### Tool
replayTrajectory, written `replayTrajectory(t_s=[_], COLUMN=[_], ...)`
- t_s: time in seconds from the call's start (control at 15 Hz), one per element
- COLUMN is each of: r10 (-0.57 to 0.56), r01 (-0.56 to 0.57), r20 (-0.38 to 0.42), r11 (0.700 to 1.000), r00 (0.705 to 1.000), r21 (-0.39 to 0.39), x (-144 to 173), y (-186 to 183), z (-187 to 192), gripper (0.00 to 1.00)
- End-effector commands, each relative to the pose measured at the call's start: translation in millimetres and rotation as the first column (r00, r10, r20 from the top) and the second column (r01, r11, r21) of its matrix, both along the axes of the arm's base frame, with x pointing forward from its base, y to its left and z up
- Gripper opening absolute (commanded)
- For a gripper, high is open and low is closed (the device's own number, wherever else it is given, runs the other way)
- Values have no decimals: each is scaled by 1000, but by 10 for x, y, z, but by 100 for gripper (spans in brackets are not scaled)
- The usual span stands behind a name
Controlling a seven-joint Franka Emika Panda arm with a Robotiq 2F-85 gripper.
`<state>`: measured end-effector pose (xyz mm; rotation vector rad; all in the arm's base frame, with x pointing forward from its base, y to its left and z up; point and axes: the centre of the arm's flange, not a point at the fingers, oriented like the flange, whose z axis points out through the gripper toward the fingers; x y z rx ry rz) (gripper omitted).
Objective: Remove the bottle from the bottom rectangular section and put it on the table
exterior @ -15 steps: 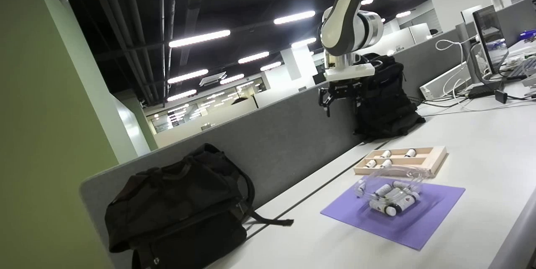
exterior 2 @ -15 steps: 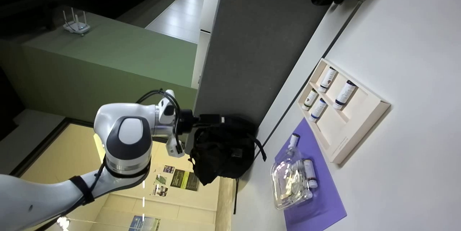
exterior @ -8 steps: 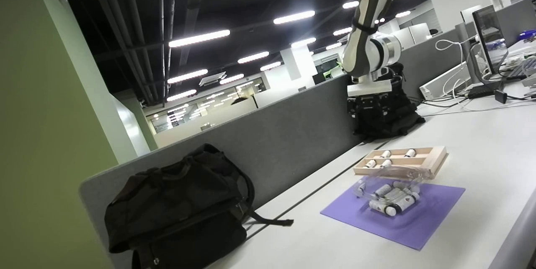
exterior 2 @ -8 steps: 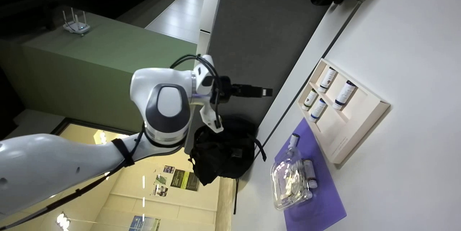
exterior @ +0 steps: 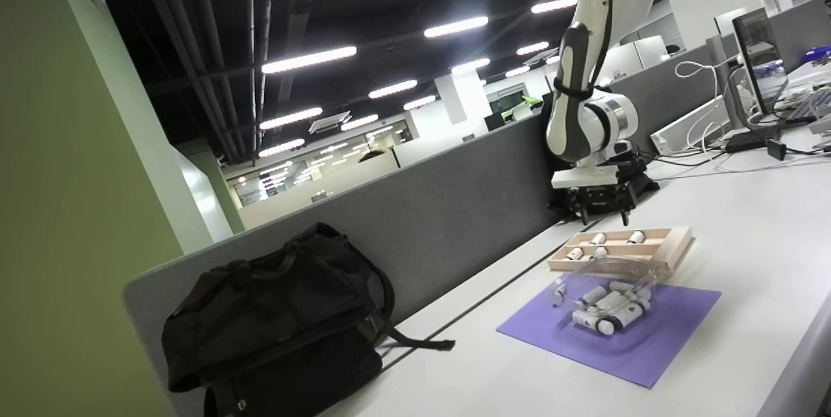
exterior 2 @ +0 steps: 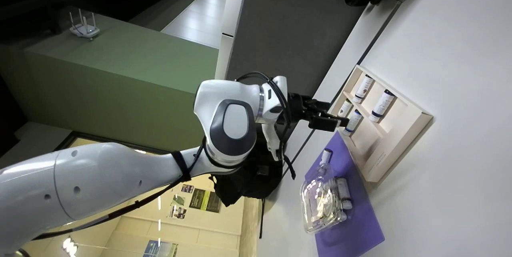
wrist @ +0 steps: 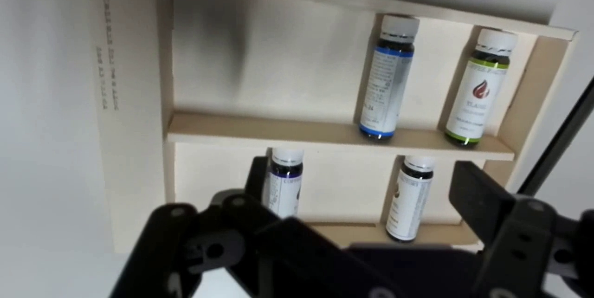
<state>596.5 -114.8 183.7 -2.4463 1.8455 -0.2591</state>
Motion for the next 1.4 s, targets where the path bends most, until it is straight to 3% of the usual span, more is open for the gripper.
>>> replayTrajectory(t_s=[0.0,0.33,0.87,0.93,1.0,1.33], r10=[-119,-153,-134,-118,-113,-113], r01=[118,150,141,126,122,122], r20=[22,30,-59,-69,-78,-72], r11=[992,986,983,984,985,984], r00=[993,988,989,991,991,991], r21=[35,79,119,124,124,130], x=[233,420,387,373,361,404], y=[56,192,386,385,388,378], z=[-159,-296,-727,-771,-809,-751], gripper=[100,100,100,75,75,44])
